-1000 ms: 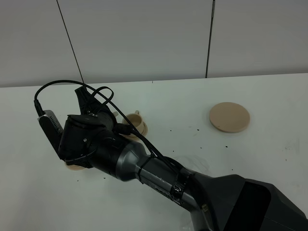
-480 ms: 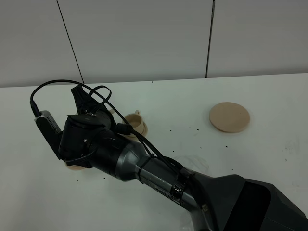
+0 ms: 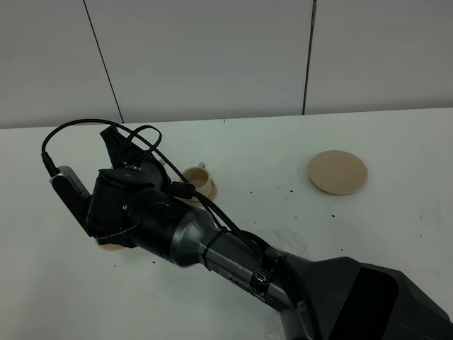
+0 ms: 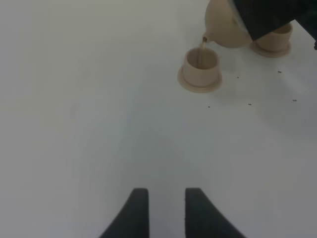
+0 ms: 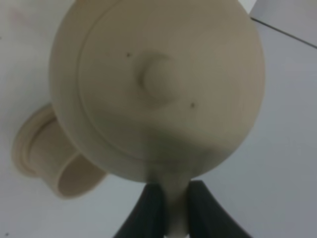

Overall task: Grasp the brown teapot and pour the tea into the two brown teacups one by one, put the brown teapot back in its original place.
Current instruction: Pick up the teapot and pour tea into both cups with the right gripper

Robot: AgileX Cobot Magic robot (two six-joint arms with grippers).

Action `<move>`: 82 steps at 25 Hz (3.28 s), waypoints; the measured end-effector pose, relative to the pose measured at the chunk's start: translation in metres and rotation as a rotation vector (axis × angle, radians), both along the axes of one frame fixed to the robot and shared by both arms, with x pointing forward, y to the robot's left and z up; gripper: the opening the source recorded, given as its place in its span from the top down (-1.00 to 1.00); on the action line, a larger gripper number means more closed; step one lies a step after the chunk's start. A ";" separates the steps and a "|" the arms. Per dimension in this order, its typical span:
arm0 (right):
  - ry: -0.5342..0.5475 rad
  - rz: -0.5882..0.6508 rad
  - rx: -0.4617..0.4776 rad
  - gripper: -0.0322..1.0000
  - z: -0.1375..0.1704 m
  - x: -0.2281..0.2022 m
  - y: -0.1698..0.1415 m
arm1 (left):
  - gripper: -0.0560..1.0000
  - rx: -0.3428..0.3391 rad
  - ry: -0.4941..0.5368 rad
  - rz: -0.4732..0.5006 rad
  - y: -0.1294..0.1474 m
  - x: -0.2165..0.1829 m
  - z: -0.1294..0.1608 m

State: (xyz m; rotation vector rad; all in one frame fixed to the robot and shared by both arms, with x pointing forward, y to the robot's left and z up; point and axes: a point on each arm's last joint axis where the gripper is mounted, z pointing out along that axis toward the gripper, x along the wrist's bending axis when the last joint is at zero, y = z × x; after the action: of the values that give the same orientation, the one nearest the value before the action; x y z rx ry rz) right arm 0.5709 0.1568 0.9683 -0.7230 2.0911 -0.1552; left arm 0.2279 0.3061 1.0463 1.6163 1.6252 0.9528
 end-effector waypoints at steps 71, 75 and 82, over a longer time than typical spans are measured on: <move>-0.106 0.111 -0.117 0.75 0.006 0.002 0.003 | 0.42 0.000 0.000 0.000 0.000 0.000 0.000; -0.108 0.120 -0.127 0.75 0.006 0.001 0.004 | 0.42 0.000 0.000 0.000 0.000 0.000 0.000; -0.110 0.122 -0.130 0.75 0.006 0.001 0.004 | 0.42 0.000 0.000 0.000 0.000 0.000 0.000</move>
State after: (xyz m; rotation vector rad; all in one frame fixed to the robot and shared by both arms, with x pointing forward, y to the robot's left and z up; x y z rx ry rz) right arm 0.5720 0.1607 0.9743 -0.8981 1.9399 -0.2588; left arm 0.2279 0.3061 1.0463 1.6163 1.6252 0.9528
